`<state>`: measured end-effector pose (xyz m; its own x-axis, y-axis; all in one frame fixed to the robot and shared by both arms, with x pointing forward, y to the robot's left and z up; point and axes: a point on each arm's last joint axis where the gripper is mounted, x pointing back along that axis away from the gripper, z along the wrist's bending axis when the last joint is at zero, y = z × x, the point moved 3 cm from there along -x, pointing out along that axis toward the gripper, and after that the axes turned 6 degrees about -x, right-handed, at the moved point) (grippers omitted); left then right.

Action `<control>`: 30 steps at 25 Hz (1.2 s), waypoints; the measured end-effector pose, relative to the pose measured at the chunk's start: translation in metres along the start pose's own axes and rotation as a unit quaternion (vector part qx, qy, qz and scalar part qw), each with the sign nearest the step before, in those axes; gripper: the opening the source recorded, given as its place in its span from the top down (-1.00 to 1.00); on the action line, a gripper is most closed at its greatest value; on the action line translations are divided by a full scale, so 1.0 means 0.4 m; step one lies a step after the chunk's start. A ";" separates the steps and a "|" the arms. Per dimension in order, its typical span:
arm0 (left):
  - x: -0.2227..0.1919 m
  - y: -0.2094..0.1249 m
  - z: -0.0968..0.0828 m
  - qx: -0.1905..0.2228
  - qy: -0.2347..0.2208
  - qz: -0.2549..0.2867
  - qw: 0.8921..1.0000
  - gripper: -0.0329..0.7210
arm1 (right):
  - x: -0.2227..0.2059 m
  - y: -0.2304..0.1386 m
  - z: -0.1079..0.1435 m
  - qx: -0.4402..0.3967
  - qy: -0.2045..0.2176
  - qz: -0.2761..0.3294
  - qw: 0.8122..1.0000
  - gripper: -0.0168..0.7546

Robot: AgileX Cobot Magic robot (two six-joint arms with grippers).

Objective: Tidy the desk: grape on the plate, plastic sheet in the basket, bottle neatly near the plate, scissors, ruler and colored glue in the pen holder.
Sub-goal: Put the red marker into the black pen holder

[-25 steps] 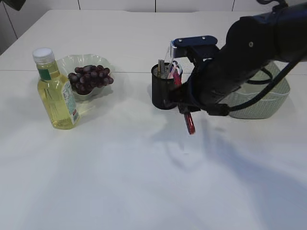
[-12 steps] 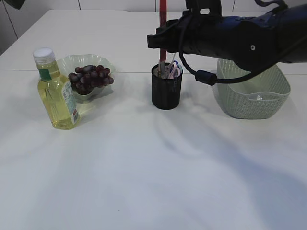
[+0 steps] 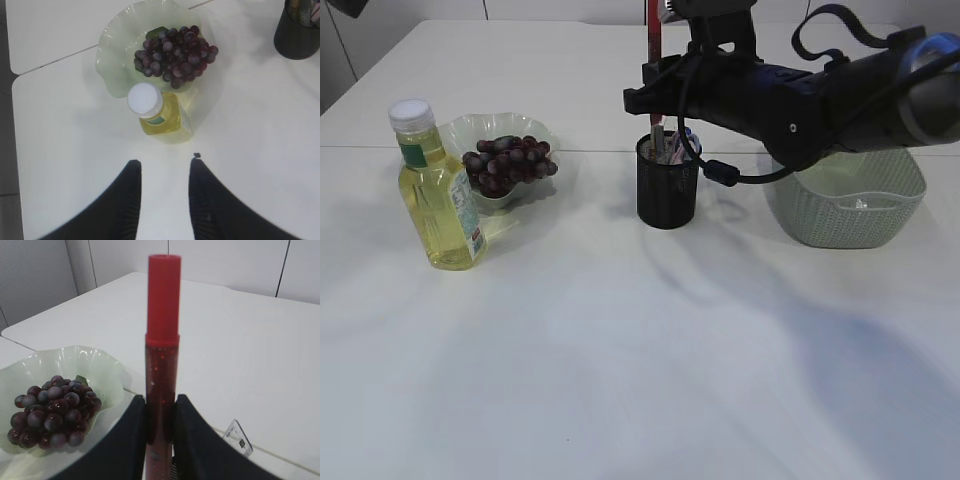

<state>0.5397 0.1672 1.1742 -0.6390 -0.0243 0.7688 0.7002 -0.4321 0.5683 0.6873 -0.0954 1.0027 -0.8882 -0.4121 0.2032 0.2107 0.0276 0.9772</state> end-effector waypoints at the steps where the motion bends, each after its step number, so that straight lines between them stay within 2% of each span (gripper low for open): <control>1: 0.000 0.000 0.001 0.000 0.001 0.000 1.000 0.28 | -0.008 -0.002 -0.002 0.003 0.000 -0.001 1.000 0.56; 13: 0.000 0.001 0.008 -0.004 0.013 -0.002 1.000 0.28 | -0.087 -0.062 -0.046 -0.016 -0.023 0.009 1.000 0.56; 30: 0.000 0.001 0.008 -0.005 0.014 -0.002 1.000 0.28 | -0.088 -0.086 -0.057 -0.018 -0.029 0.044 0.998 0.56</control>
<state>0.5410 0.1699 1.1755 -0.6500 -0.0473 0.7585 0.6951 -0.4405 0.5681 0.7208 -0.1028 0.9606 -0.8876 -0.3562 0.2921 0.3023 0.0281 0.9528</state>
